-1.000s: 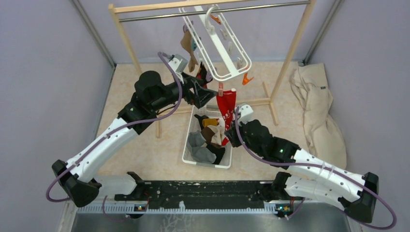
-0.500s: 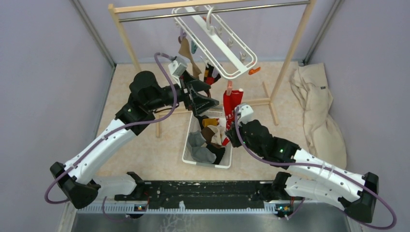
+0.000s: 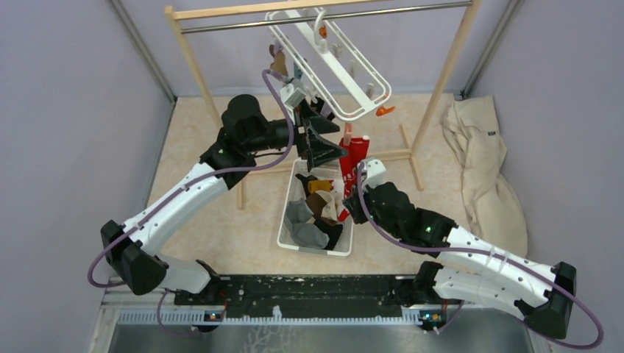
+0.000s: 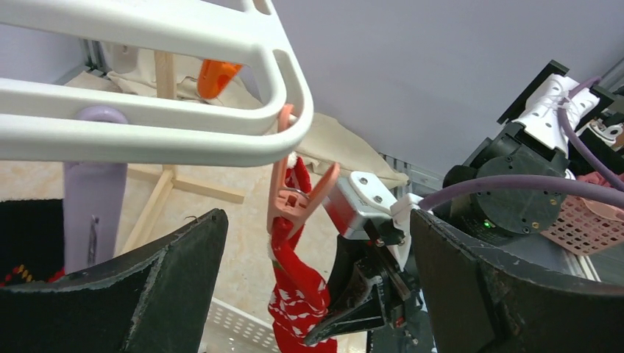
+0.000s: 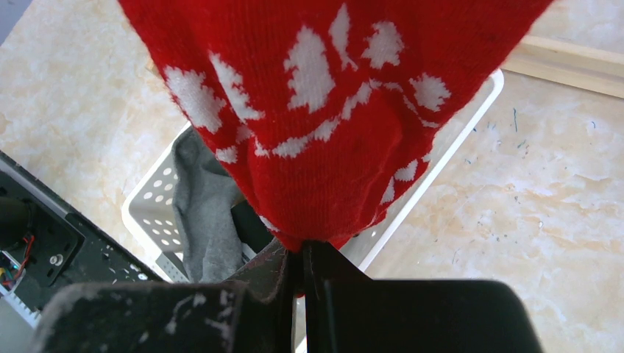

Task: Remove the socks clipped to the hanger
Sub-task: Remove the sock from the hanger.

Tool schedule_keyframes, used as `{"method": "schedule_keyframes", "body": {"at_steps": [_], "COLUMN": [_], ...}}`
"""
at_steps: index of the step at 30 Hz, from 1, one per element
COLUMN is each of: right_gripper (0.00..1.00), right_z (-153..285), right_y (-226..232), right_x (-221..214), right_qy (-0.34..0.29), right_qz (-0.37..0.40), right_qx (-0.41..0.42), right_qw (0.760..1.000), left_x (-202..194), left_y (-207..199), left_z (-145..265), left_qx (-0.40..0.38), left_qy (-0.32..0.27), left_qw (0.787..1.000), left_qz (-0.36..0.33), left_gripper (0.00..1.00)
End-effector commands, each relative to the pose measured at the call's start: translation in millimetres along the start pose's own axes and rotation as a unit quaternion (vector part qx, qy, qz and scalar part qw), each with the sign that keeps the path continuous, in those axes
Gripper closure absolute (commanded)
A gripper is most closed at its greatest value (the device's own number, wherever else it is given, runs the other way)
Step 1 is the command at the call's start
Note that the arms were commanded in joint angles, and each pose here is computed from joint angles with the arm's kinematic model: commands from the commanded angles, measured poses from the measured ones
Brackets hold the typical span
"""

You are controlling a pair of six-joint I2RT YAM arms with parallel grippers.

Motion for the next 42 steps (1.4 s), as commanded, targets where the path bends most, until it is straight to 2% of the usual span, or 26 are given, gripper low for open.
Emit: {"method": "schedule_keyframes", "body": {"at_steps": [1, 14, 20, 33, 42], "right_gripper": [1.00, 1.00, 1.00, 1.00, 1.00], "right_z": [7, 3, 8, 41, 41], "right_y": [5, 6, 6, 23, 27], "right_x": [25, 23, 25, 54, 50], "right_qy": [-0.036, -0.032, -0.034, -0.030, 0.007], "right_qz": [-0.013, -0.012, -0.015, -0.023, -0.021], "right_qx": [0.010, 0.011, 0.015, 0.116, 0.128], "right_qw": [0.999, 0.999, 0.999, 0.992, 0.992], "left_x": [19, 23, 20, 21, 29], "left_y": [-4, 3, 8, 3, -2], "left_z": [-6, -21, -24, -26, -35], "left_qx": [-0.017, -0.050, -0.055, -0.091, -0.127], "left_qy": [-0.025, -0.048, -0.050, -0.045, -0.048], "left_qw": [0.999, 0.995, 0.994, 0.990, 0.986], "left_qz": [-0.042, -0.068, -0.085, -0.102, -0.097], "left_gripper": [0.01, 0.01, 0.05, 0.06, 0.06]}}
Point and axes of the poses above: each gripper's point midway between its finger pads, its own z axis back along the fingers, its own y axis along the line the jaws close on, x = y × z, the point moved 7 cm from there along z, back along the fingers, and after that the axes turned 12 degrees about z, right-handed, at the moved point
